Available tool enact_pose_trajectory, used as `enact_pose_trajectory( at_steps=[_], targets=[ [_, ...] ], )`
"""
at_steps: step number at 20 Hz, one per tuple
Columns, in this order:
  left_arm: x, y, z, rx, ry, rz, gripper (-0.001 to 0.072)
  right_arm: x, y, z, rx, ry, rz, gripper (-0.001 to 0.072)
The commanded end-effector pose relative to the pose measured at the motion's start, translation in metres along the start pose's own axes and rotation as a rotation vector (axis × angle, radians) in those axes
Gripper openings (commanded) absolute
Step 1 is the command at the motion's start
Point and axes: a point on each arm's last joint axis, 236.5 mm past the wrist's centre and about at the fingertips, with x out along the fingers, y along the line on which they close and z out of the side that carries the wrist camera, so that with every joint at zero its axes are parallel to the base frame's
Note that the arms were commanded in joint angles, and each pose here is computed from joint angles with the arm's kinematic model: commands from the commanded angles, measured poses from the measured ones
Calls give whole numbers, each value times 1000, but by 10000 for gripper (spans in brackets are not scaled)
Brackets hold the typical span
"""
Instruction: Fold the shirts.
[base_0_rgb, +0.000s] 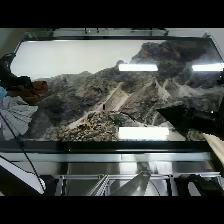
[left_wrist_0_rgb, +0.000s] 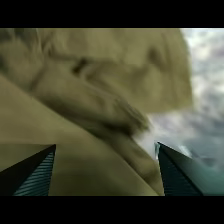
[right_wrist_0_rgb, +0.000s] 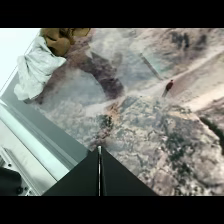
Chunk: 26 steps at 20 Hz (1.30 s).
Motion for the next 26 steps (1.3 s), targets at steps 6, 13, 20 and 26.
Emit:
enact_pose_trajectory(
  at_steps=[6, 13, 20, 26],
  targets=[
    [47, -20, -8, 119, 139, 150, 26, 0, 0, 0, 0, 0, 1, 25],
    [-195, -336, 41, 304, -361, -812, 28, 0, 0, 0, 0, 0, 1, 25],
    [-242, -496, -147, 697, -73, -972, 33, 0, 0, 0, -1, 1, 1, 25],
    [-207, -541, -183, 753, -57, -920, 346, 0, 12, 2, 18, -7, 48, 25]
  ],
)
